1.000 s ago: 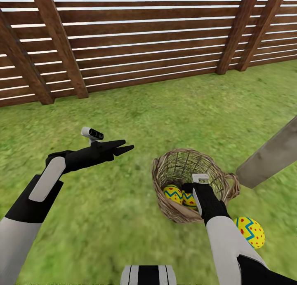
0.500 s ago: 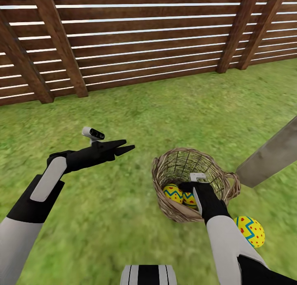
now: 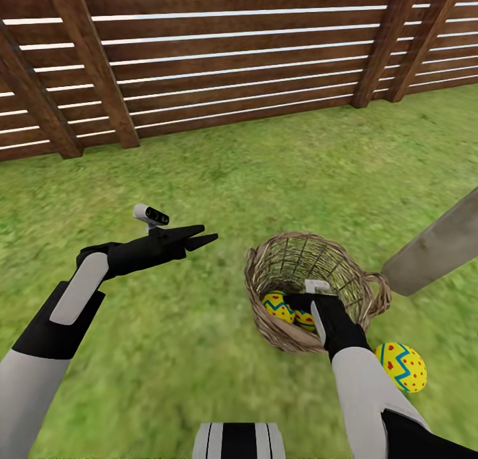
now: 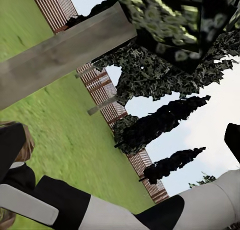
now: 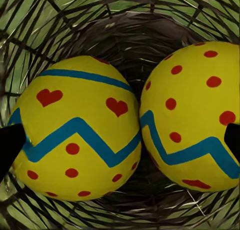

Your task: Take the three Easter eggs out of the wicker basket on the lawn in the garden, then place them on the lawn next to a single tree (choose any tree) so that all three eggs are next to the same tree and none are left in the basket.

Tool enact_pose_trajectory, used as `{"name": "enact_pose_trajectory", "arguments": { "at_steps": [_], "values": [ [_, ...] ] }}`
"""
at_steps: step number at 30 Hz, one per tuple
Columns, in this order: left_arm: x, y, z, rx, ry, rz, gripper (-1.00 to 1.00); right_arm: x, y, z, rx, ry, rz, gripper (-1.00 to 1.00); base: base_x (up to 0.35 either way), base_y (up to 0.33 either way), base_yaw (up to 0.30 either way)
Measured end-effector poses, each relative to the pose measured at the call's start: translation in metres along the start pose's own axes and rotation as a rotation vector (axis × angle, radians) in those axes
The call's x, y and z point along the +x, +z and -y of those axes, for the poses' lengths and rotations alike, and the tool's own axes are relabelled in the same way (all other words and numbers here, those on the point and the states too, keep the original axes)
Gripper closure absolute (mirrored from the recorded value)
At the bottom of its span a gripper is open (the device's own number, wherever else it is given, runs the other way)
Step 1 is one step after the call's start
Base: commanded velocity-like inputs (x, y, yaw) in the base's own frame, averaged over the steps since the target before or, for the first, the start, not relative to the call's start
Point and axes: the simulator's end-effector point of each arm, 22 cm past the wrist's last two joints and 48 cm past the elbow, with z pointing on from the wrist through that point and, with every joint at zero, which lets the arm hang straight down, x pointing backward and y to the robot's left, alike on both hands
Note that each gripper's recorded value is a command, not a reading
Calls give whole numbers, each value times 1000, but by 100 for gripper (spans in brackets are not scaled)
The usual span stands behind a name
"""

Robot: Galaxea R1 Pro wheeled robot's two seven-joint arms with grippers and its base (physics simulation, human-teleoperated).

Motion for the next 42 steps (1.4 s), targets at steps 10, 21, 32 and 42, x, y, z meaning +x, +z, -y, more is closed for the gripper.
{"name": "enact_pose_trajectory", "arguments": {
  "at_steps": [10,21,32,42],
  "values": [
    [0,0,0,0,0,0,-100,-7,-2,-12,-52,82,21,-100,0,0,0],
    [3,-3,-15,-6,-24,3,-100,4,9,-11,-48,87,0,-100,0,0,0],
    [-1,-3,-11,16,-19,35,-100,-16,5,-1,-32,72,39,-100,14,0,0],
    [-10,-4,-9,28,19,78,-100,-36,-2,8,-19,66,70,-100,273,0,0]
  ]
}}
